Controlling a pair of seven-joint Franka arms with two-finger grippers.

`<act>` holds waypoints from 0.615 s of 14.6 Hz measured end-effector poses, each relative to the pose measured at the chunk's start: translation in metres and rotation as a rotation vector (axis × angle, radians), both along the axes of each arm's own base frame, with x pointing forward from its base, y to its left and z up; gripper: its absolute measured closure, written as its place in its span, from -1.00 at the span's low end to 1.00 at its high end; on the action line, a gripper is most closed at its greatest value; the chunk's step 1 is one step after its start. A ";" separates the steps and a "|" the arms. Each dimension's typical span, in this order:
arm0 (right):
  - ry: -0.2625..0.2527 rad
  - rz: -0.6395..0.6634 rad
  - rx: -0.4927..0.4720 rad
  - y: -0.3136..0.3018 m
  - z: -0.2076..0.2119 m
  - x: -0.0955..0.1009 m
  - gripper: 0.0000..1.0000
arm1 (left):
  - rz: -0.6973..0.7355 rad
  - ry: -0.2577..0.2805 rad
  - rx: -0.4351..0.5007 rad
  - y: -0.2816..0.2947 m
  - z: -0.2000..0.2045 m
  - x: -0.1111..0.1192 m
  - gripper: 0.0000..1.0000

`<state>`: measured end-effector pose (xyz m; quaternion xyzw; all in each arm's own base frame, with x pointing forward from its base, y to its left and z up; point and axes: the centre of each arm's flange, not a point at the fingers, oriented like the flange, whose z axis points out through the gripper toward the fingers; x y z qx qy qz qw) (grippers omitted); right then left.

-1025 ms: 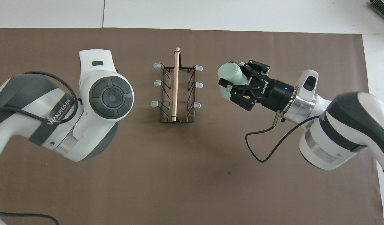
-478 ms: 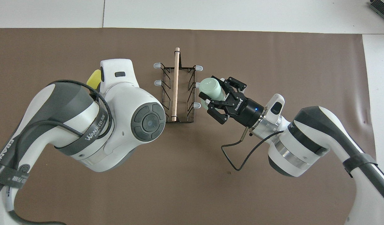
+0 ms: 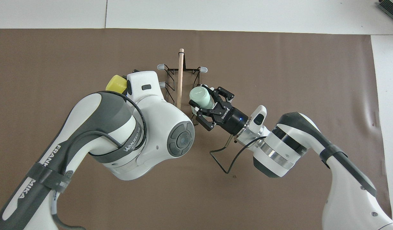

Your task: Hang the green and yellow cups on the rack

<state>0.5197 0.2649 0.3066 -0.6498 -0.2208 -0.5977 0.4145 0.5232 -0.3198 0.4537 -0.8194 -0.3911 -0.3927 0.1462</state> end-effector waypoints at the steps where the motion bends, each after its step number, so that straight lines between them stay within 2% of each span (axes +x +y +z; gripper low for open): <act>1: 0.004 -0.002 0.001 0.000 -0.003 0.001 -0.33 | 0.000 -0.012 0.015 -0.003 -0.007 0.000 -0.37; 3: 0.005 -0.003 0.000 0.000 -0.005 0.001 -0.33 | -0.003 -0.018 0.028 -0.009 -0.015 -0.002 -0.37; 5: -0.016 -0.004 -0.006 0.001 -0.015 0.001 -0.33 | -0.005 -0.019 0.034 -0.016 -0.016 -0.007 -0.37; 9: -0.031 0.005 -0.017 0.004 -0.057 -0.007 -0.33 | -0.025 -0.021 0.035 -0.032 -0.021 -0.018 -0.37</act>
